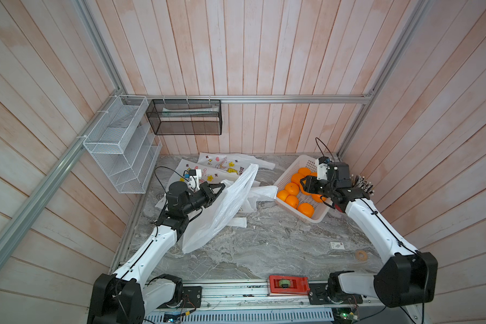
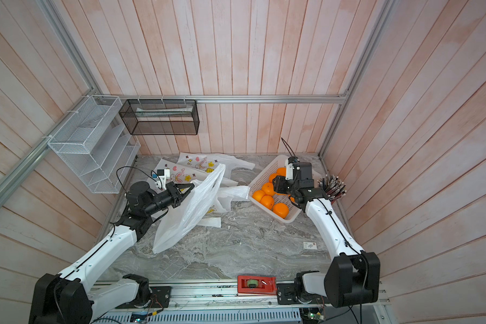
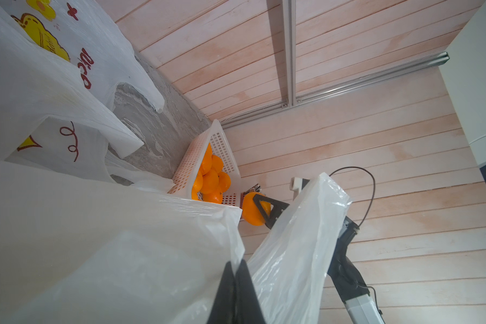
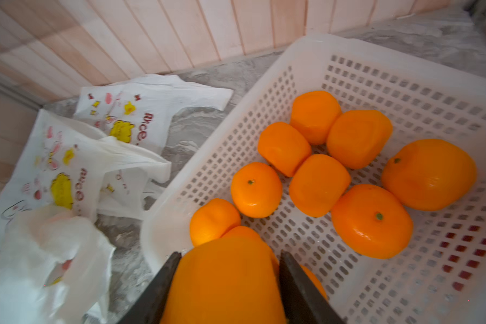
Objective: Place the oranges into plastic bags & tie knots
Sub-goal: Pick up the orange from the basket, then place the orange in the plastic bag.
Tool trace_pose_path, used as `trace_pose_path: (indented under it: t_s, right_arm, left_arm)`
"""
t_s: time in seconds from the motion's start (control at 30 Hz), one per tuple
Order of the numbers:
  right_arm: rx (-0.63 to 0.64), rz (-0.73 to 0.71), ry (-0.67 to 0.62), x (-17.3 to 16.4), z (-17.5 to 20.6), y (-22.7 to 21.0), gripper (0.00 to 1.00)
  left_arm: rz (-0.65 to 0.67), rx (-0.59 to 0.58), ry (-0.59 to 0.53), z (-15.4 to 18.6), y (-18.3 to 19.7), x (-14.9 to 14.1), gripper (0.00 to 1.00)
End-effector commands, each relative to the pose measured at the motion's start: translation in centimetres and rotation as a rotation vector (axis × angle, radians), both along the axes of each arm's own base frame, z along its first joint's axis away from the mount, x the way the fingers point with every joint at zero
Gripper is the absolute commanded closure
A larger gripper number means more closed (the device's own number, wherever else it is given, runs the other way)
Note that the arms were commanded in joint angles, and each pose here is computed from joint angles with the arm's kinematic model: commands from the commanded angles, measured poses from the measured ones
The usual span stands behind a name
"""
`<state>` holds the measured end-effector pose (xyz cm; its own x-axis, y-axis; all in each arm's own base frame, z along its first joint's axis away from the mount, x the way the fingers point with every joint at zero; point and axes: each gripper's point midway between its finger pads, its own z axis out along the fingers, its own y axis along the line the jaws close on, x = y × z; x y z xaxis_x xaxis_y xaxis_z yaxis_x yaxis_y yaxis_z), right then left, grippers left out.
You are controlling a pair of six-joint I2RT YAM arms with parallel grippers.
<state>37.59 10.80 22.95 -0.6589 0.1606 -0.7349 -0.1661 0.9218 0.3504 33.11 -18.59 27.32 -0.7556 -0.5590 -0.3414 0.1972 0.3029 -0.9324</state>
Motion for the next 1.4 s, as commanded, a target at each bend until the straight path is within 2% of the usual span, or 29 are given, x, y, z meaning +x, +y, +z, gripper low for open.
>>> trace_pose_path:
  t_s: [0.0, 0.2, 0.33, 0.63, 0.9, 1.1, 1.37]
  right_arm:
    - [0.141, 0.140, -0.001, -2.5, 1.3, 5.1, 0.46]
    - [0.237, 0.330, 0.001, -5.7, 2.3, 12.9, 0.46]
    - [0.256, 0.428, 0.015, -6.6, 1.9, 17.5, 0.46]
    - [0.222, 0.485, -0.007, -3.1, -0.1, 22.1, 0.46]
    - [0.295, 0.588, 0.009, -2.8, -1.3, 26.3, 0.45]
    - [0.315, 0.640, 0.056, -3.2, -2.8, 29.0, 0.39]
    - [0.302, 0.645, 0.072, -3.2, -3.3, 29.4, 0.20]
  left_arm:
    - [-0.013, 0.010, -0.019, 0.0, 0.1, -0.3, 1.00]
    - [-0.018, 0.011, -0.022, 0.1, 0.0, -0.4, 1.00]
    - [-0.021, 0.015, -0.021, 0.0, 0.0, -0.5, 1.00]
    - [-0.050, 0.027, -0.050, 0.2, -0.1, -1.2, 1.00]
    - [-0.047, 0.020, -0.049, 0.0, 0.3, -1.5, 1.00]
    - [-0.008, -0.002, -0.016, -0.7, 1.0, -1.1, 1.00]
    - [0.016, -0.009, -0.003, -1.1, 1.5, -0.7, 1.00]
